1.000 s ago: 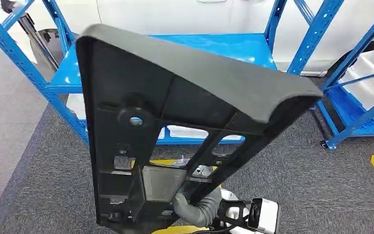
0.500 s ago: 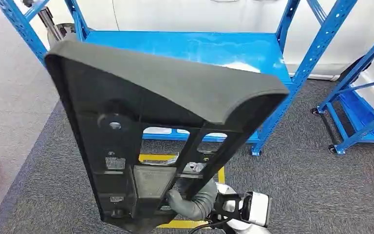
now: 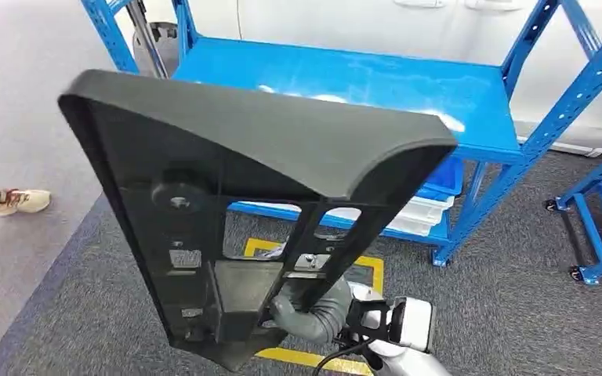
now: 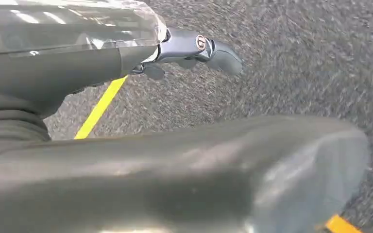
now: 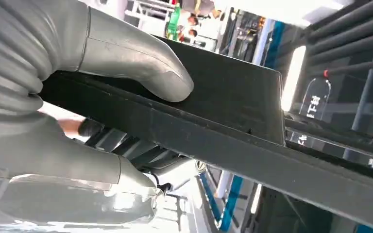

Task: Take the parts from the cabinet and place them on the table.

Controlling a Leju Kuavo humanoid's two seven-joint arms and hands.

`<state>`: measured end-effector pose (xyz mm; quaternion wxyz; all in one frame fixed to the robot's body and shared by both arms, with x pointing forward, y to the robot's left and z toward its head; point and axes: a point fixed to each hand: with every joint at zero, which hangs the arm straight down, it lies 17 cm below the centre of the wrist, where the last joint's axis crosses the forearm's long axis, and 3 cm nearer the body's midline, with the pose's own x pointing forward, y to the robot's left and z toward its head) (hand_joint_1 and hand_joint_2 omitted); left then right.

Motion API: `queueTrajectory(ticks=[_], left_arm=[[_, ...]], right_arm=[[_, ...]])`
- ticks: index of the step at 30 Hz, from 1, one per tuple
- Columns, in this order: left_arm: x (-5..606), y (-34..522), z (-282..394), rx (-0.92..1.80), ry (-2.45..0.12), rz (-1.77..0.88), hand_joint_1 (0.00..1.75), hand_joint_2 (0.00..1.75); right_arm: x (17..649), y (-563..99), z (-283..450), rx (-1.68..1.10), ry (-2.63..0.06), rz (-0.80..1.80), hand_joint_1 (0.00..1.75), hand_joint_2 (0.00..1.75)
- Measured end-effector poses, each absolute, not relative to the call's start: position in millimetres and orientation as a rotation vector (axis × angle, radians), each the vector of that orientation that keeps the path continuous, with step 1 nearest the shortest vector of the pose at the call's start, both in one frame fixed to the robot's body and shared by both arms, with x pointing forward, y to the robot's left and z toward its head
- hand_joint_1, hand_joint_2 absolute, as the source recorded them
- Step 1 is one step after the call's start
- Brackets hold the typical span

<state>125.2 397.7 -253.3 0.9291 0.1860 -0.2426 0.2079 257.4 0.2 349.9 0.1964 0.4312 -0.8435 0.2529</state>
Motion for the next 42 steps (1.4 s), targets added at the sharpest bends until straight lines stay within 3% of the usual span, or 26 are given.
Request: queueTrajectory(ticks=[42], left_arm=[[125.8, 375.9, -258.7, 0.267, -0.479, 0.311, 0.0, 0.0]], right_arm=[[245.8, 3.1, 348.0, 1.253, -2.344, 0.708, 1.75, 1.75]])
